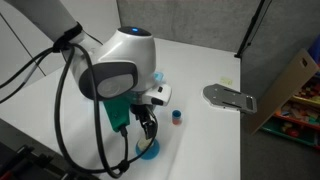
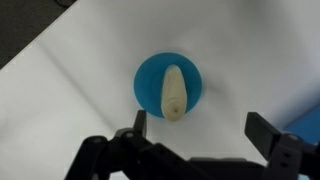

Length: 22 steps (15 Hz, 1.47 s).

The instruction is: Place the toy bottle on the blue plate

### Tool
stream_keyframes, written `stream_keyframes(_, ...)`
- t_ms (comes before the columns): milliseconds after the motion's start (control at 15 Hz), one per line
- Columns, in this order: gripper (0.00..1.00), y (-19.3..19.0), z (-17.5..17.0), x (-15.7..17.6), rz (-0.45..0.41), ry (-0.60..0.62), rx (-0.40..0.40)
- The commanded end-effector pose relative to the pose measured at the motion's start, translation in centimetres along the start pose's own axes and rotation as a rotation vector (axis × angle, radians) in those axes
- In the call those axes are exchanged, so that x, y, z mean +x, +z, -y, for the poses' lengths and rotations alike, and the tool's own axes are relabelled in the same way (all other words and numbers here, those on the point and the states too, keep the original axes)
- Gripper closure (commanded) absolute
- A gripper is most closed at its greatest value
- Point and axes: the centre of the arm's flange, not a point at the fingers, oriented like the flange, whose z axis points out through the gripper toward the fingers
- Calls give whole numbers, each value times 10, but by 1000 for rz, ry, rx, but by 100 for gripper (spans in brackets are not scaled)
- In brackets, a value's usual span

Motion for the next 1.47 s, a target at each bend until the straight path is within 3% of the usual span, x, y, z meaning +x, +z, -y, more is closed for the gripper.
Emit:
stream_keyframes(0,0,-34,12,-5,20,-46,-29)
stream_keyframes(867,0,-124,119,-30,-20,-194,-97)
stream_keyframes(1400,0,-206,131,-72,39,-361,-67)
